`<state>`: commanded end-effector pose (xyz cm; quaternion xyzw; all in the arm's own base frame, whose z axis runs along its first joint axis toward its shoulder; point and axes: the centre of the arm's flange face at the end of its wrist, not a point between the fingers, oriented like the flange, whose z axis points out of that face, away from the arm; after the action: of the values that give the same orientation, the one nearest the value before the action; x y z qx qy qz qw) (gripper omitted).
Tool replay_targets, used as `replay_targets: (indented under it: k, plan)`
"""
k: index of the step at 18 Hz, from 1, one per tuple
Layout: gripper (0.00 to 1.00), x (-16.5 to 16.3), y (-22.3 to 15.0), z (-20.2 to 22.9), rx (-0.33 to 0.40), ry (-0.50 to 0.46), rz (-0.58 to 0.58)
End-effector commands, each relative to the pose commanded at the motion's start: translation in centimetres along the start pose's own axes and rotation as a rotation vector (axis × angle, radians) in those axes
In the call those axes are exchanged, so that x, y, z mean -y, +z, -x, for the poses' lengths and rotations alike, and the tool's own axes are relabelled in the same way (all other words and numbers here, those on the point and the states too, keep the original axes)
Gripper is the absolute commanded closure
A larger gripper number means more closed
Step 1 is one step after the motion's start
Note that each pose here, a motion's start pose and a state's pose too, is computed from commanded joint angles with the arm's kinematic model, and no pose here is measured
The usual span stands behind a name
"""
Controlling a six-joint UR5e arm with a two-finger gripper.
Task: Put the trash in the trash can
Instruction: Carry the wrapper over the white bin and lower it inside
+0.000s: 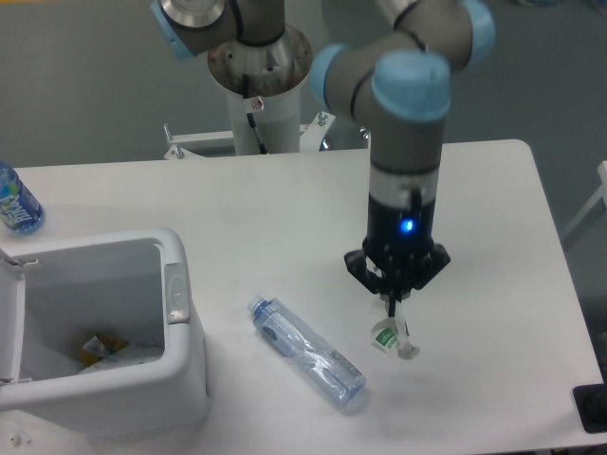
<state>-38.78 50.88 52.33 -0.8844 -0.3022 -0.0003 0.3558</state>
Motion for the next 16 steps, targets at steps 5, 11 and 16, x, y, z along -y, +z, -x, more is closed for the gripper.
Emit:
replay_targets:
  k: [5, 11, 16]
  plan:
    - [1.00, 1.0, -6.3, -8.6, -0.065, 0.013, -0.093]
    - [1.00, -2.1, -5.3, -19.7, -0.192, 0.137, -0.041]
    - [0.58, -5.1, -1.7, -23.7, -0.241, 0.182, 0.043]
